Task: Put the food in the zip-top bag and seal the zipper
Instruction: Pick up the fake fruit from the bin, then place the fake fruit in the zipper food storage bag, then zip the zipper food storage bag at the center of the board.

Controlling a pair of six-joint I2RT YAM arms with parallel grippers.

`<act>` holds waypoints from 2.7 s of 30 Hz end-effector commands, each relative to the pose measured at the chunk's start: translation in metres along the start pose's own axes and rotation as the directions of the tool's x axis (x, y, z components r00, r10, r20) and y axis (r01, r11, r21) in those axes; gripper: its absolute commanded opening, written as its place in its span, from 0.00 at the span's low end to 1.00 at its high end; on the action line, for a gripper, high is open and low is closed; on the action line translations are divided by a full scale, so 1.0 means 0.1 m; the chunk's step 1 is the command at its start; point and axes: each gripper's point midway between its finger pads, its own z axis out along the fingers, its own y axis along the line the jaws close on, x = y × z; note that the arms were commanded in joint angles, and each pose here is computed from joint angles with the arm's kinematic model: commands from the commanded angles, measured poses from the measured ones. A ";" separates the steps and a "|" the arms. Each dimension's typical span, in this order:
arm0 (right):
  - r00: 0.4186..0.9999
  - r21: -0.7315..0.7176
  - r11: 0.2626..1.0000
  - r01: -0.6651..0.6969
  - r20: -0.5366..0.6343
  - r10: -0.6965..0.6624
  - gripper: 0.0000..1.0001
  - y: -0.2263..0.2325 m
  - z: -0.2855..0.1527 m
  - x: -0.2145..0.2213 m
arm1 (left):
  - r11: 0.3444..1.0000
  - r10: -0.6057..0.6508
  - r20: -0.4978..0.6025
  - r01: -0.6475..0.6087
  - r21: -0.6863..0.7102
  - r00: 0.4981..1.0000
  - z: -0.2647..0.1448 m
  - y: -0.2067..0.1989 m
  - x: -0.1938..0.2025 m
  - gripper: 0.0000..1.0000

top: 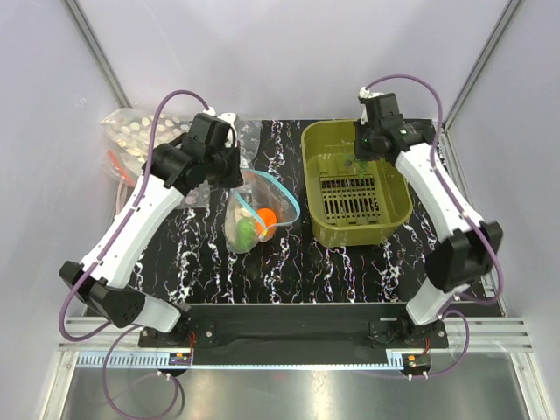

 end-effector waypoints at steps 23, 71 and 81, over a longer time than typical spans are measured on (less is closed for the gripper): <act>0.986 -0.815 0.562 0.140 0.066 -0.150 0.00 2.22 -1.48 0.45 | 0.997 -0.002 0.092 -0.005 0.074 0.996 -0.01 -0.36 -0.38 0.00; 0.978 -0.502 0.860 0.097 -0.114 -0.177 0.54 1.70 -0.65 0.94 | 0.999 -0.021 0.140 0.018 0.029 0.990 -0.09 -0.23 -0.38 0.00; 0.975 -0.569 0.818 0.082 -0.124 -0.184 0.37 1.88 -0.66 0.90 | 0.999 -0.036 0.156 0.041 -0.025 0.987 -0.18 -0.06 -0.27 0.01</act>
